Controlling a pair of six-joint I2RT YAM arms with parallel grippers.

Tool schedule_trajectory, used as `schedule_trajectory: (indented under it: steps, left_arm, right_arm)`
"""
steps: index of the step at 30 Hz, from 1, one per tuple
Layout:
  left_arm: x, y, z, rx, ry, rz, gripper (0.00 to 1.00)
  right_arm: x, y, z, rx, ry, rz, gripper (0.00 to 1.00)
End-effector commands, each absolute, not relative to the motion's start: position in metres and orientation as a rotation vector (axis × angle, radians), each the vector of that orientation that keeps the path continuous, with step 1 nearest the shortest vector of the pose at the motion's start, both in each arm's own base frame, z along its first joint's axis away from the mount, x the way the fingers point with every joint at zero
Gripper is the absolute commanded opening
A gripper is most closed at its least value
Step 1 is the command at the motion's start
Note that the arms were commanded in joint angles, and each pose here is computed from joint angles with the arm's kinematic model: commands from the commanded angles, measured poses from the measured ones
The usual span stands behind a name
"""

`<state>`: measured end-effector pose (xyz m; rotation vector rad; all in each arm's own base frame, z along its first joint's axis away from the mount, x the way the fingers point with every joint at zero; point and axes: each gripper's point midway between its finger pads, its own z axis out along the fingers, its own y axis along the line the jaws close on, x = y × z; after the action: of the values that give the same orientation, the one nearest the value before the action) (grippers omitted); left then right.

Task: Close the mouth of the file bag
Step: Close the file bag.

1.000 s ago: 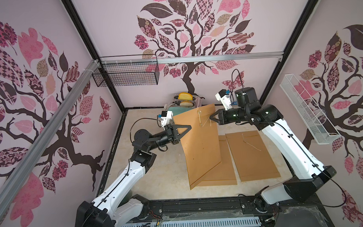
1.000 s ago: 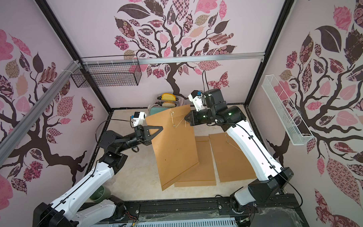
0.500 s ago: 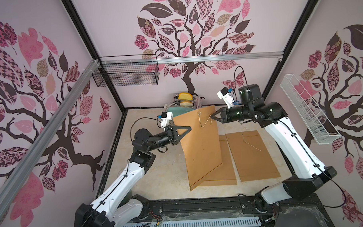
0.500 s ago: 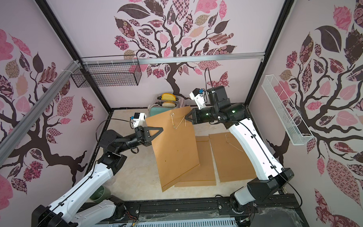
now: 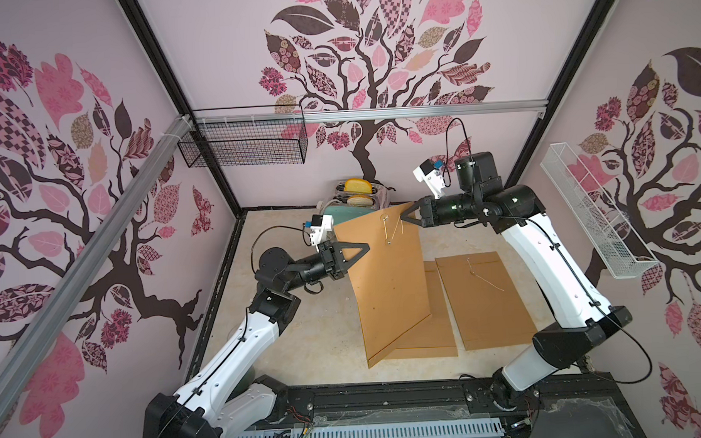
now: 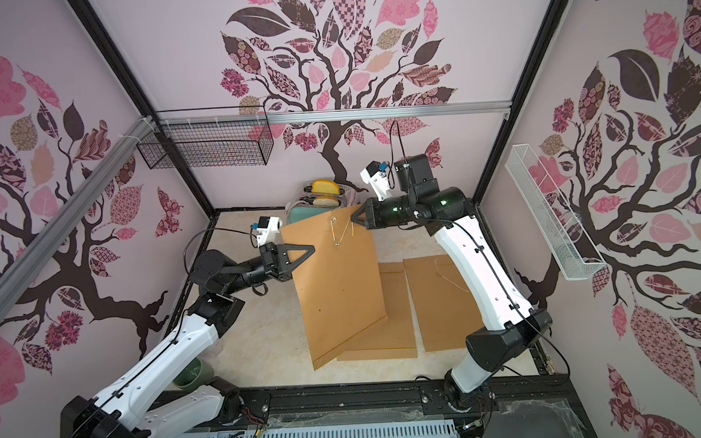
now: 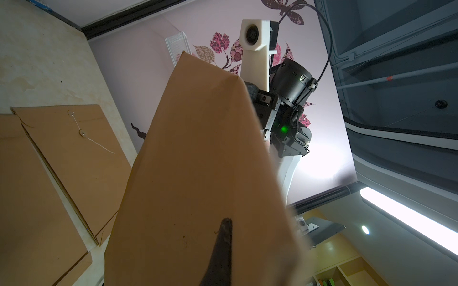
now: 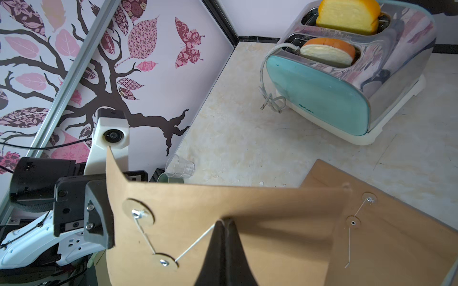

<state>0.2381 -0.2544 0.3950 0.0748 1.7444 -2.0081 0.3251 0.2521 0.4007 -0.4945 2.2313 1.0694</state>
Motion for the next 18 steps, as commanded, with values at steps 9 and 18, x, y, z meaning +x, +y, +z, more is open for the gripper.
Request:
schedule_trajectory:
  steps: [9,18]
  left_arm:
    - [0.238,-0.257,0.403,0.134,1.731,-1.986,0.00]
    - [0.240,-0.258,0.409,0.136,1.721,-1.986,0.00]
  right_arm:
    - [0.304,0.278,0.444,-0.589,2.153,1.168,0.00]
    - [0.280,0.311,0.440,-0.683,2.150,1.214,0.00]
